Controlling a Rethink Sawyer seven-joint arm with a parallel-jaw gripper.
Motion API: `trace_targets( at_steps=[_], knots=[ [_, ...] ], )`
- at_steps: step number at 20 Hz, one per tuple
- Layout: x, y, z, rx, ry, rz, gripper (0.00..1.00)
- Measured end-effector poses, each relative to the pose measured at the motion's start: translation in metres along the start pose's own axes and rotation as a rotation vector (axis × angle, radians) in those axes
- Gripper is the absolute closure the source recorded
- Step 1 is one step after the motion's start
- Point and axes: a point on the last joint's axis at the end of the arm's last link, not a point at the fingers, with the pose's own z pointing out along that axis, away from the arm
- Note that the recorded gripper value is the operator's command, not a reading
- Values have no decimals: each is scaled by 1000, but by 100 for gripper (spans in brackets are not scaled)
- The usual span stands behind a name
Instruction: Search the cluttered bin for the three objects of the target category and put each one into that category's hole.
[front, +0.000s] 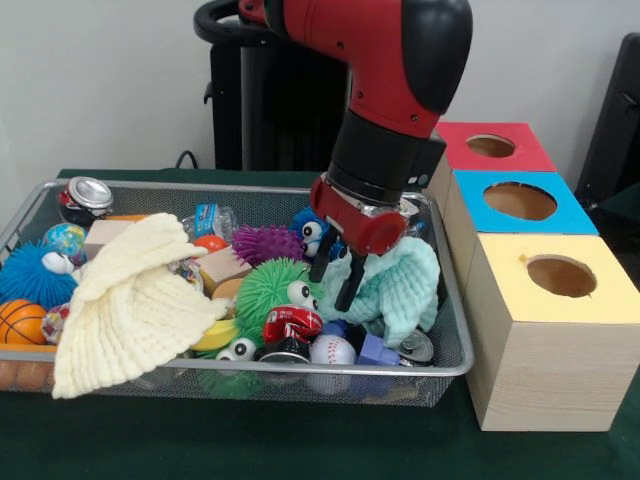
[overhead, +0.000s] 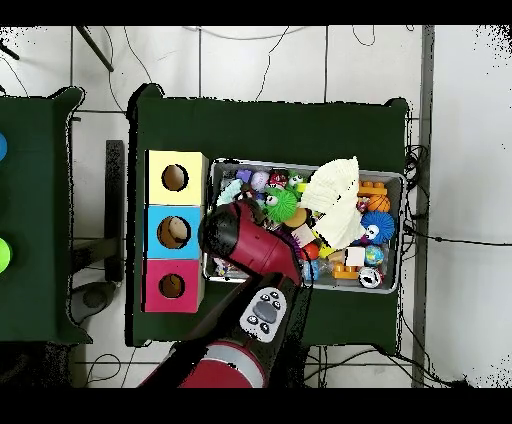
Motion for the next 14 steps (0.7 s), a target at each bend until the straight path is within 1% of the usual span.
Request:
trace_targets(
  at_steps=[2, 3, 7, 9, 10, 12, 14],
  knots=[
    [3, -1, 3, 3, -1, -5, 0],
    [8, -2, 6, 7, 3, -9, 0],
    [15, -5, 9, 12, 20, -9, 0],
    [26, -9, 13, 13, 59, -7, 0],
    [28, -10, 13, 13, 66, -7, 0],
    [38, -16, 17, 12, 118, -2, 0],
    [44, -24, 18, 13, 165, 7, 0]
  ],
)
